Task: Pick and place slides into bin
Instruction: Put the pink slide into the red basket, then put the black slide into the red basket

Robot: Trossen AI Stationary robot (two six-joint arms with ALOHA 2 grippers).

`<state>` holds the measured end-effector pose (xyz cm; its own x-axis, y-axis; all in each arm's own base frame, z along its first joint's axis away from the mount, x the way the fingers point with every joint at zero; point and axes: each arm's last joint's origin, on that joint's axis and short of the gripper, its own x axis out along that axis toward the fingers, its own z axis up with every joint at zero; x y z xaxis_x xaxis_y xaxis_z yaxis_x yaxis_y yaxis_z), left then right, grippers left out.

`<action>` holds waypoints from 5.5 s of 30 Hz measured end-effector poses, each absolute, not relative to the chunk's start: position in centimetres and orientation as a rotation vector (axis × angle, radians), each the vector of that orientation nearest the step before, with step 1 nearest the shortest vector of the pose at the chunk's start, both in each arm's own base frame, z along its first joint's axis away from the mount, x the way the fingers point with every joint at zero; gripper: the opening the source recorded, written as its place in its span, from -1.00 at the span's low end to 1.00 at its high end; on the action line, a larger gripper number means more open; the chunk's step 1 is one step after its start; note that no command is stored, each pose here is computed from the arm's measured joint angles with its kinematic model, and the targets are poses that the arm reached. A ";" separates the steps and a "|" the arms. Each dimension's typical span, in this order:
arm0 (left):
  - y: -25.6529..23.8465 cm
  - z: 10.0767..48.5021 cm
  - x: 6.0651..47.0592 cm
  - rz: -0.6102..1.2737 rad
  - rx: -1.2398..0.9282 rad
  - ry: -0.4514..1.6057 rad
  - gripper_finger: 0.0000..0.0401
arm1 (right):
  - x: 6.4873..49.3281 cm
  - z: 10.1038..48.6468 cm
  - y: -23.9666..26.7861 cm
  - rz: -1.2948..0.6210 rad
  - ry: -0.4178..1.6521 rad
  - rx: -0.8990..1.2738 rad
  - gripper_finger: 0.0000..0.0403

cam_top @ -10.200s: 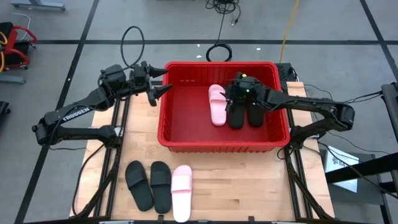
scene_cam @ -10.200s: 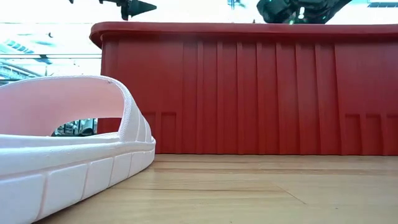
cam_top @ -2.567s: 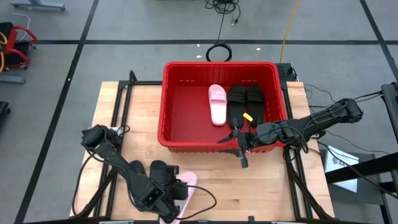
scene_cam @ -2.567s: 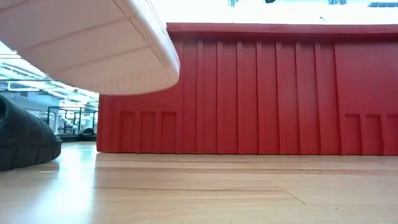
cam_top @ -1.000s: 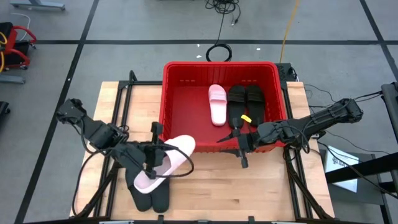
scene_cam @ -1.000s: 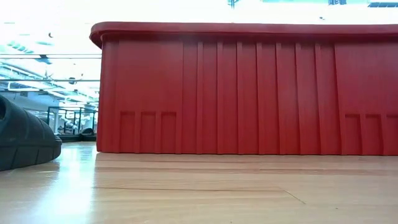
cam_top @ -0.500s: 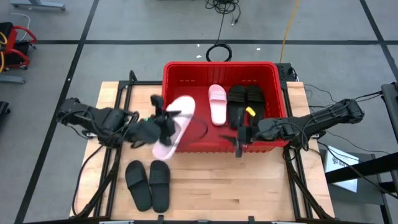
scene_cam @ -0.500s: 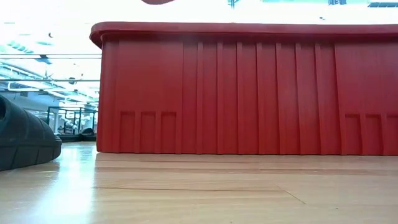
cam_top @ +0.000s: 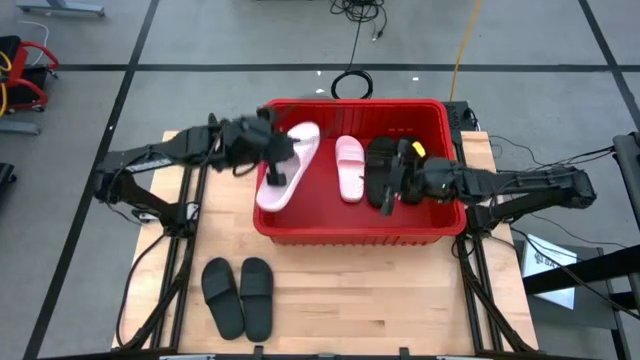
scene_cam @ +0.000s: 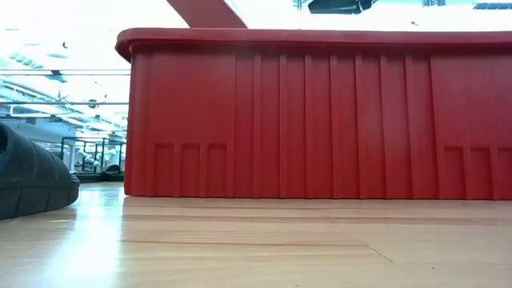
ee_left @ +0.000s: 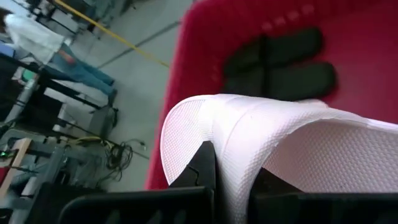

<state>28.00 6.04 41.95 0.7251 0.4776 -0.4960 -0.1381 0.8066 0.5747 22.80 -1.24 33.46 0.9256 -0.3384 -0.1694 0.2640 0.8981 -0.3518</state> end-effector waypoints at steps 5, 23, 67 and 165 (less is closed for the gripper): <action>10.9 43.0 27.3 0.423 0.471 0.554 -0.96 | 21.4 34.2 -3.9 -0.371 0.220 -0.314 -0.30; 15.5 33.9 29.6 0.491 0.340 0.433 -0.96 | 20.2 32.8 -11.5 -0.366 0.270 -0.197 -0.30; 18.5 20.0 36.3 0.625 0.238 0.769 -0.96 | 20.5 32.4 -13.3 -0.374 0.256 -0.242 -0.30; 17.2 22.2 35.6 0.530 0.214 0.758 0.09 | 20.5 32.1 -13.2 -0.367 0.280 -0.195 -0.30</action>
<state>35.55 17.22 22.19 0.6033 0.5294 -0.5964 -0.3788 0.8483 0.3699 20.46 -13.16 32.13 0.8958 -0.3784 -0.2332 0.3251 0.9155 -0.2370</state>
